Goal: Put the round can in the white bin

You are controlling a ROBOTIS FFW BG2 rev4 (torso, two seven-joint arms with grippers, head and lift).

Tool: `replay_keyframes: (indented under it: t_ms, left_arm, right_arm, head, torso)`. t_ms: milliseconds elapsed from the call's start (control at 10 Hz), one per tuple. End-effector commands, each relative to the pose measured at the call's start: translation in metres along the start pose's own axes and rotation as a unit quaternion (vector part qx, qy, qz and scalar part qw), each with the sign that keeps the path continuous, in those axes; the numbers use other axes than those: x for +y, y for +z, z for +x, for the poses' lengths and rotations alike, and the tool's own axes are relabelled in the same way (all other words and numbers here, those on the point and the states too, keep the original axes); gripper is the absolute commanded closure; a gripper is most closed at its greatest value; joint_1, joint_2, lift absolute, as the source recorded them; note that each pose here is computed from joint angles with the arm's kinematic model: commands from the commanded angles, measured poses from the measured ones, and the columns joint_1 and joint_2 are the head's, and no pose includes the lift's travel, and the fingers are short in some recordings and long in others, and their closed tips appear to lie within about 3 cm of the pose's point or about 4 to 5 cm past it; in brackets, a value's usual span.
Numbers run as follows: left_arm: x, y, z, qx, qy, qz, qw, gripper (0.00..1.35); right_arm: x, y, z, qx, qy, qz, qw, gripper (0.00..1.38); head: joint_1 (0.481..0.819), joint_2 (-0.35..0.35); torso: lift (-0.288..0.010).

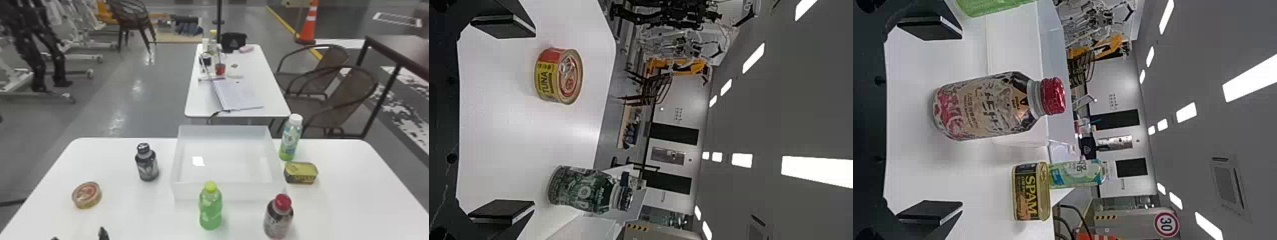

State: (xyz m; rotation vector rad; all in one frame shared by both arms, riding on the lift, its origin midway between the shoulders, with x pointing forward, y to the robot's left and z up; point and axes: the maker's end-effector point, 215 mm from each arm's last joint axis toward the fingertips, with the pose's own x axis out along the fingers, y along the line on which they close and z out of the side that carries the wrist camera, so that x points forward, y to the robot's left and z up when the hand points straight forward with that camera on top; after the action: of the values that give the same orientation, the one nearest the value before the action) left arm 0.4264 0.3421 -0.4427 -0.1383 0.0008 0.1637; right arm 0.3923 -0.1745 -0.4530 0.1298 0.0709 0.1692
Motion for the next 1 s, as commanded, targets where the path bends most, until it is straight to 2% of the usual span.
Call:
replay_keyframes:
  t_ms: [0,400,700,900]
  left_arm:
    - [0.005,-0.004,0.010,0.012,0.006,-0.004,0.9999,0.10]
    - [0.014,-0.012,0.036,0.053,0.009,0.015,0.9984,0.10]
    - [0.015,-0.016,0.072,0.090,-0.034,0.030,0.9949,0.10]
    - [0.028,-0.013,0.093,0.109,-0.040,0.044,0.9923,0.10]
  right_arm:
    - [-0.001,-0.001,0.000,0.000,-0.001,0.001,1.000,0.09]
    - [-0.002,-0.003,0.000,0.002,-0.001,0.006,1.000,0.09]
    - [-0.004,-0.003,0.001,0.002,-0.004,0.011,1.000,0.09]
    - [-0.004,-0.003,0.003,0.001,-0.004,0.010,1.000,0.09]
  head:
    - [0.549,0.000]
    - [0.549,0.000]
    - [0.549,0.000]
    - [0.549,0.000]
  torso:
    - [-0.100]
    - [-0.100]
    - [-0.100]
    - [-0.100]
